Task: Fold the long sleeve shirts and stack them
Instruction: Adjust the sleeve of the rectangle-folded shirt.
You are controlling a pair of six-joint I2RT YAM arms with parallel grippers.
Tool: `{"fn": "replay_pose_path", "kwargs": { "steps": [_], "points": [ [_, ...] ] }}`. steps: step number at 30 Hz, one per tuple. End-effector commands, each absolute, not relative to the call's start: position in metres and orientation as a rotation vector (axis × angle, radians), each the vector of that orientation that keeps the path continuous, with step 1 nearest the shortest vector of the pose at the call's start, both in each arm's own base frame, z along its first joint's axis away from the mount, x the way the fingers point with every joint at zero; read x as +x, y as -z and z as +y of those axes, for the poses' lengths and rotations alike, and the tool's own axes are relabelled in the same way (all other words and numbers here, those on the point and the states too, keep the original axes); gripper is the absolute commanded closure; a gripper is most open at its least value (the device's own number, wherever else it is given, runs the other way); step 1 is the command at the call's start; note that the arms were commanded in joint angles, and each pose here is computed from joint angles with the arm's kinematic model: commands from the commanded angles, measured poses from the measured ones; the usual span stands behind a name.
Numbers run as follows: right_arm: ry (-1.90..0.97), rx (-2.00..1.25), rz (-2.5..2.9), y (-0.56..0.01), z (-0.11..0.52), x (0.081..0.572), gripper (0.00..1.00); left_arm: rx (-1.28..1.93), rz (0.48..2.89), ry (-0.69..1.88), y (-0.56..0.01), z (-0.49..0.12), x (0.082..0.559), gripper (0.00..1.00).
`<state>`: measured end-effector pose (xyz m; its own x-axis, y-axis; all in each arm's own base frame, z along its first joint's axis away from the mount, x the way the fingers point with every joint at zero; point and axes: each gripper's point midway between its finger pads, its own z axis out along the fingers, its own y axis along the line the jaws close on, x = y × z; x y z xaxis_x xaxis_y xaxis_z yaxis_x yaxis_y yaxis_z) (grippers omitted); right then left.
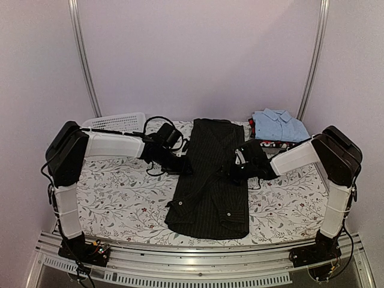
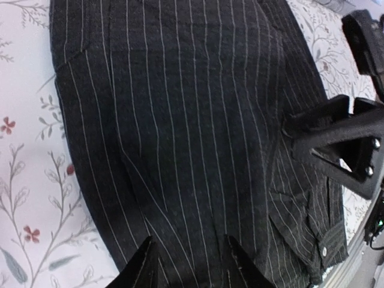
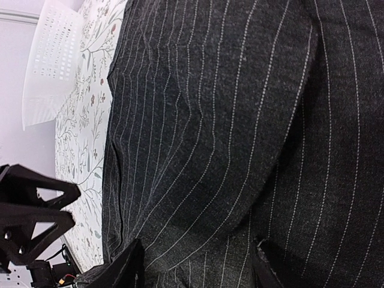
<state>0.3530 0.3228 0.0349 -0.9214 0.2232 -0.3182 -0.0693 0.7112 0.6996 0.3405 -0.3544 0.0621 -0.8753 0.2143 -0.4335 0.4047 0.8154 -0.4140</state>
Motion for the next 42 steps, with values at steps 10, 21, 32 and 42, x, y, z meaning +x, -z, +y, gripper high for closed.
{"fn": "replay_pose_path", "kwargs": {
  "steps": [10,21,32,42],
  "points": [
    [-1.083,0.133,2.468,-0.046,0.326,0.373,0.63,0.401,2.674,0.481,-0.017,-0.35,0.401,0.66],
    [-1.096,0.117,2.45,-0.052,0.331,0.379,0.87,0.421,2.657,0.55,-0.021,-0.365,0.407,0.91],
    [-1.056,0.142,2.485,-0.043,0.319,0.368,0.63,0.395,2.621,0.522,-0.036,-0.358,0.419,1.0],
    [-1.118,0.152,2.479,-0.041,0.326,0.367,0.53,0.401,2.614,0.542,-0.039,-0.361,0.422,1.0]
  ]
}}
